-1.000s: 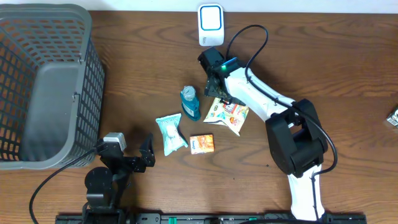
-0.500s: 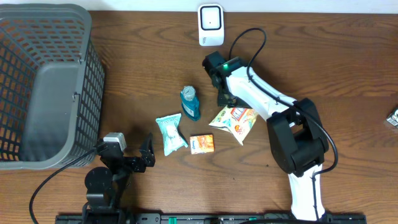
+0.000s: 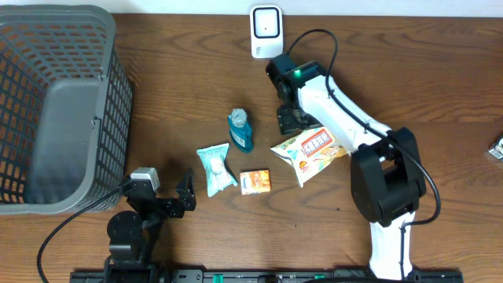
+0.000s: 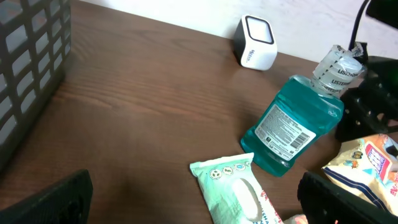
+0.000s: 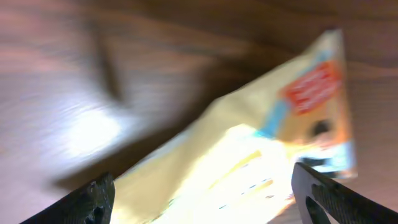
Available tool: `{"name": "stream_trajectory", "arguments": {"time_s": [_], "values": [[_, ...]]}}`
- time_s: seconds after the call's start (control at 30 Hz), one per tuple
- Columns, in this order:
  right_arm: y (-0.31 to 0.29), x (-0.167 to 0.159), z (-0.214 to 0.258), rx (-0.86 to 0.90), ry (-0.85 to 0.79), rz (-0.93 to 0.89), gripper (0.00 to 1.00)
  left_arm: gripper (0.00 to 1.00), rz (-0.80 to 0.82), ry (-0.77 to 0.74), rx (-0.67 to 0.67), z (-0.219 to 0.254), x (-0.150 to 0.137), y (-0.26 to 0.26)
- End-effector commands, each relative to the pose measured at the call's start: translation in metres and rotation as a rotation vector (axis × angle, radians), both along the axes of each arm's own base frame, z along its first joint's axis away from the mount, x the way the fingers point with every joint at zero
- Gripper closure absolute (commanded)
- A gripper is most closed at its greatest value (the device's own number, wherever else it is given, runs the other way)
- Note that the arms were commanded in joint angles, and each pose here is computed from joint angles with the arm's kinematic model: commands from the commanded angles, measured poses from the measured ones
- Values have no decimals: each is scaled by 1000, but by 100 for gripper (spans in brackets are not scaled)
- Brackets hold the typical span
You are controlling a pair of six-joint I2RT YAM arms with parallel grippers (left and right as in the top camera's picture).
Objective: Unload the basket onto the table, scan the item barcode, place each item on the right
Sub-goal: 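Grasp the yellow snack bag with the right gripper and lift it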
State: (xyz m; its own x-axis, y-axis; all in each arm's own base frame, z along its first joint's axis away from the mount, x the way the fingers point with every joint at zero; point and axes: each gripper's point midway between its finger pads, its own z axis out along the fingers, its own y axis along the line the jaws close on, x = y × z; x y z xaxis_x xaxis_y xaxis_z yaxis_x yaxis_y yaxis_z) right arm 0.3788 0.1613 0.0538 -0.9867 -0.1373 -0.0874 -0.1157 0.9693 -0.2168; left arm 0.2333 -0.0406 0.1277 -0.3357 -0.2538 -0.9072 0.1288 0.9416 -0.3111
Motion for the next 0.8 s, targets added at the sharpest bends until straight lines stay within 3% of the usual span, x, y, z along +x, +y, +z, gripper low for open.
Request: {"name": "stream_trajectory", "arguments": {"time_s": [0.0, 0.17, 0.57, 0.77], "values": [[41, -15, 10, 164, 48, 53, 15, 2, -2, 35, 4, -13, -2, 0], [37, -28, -3, 85, 59, 45, 17, 2, -2, 35, 4, -13, -2, 0], [-13, -75, 7, -175, 239, 101, 31, 2, -2, 35, 4, -13, -2, 0], [-21, -69, 13, -221, 210, 114, 31, 2, -2, 35, 4, -13, -2, 0]]}}
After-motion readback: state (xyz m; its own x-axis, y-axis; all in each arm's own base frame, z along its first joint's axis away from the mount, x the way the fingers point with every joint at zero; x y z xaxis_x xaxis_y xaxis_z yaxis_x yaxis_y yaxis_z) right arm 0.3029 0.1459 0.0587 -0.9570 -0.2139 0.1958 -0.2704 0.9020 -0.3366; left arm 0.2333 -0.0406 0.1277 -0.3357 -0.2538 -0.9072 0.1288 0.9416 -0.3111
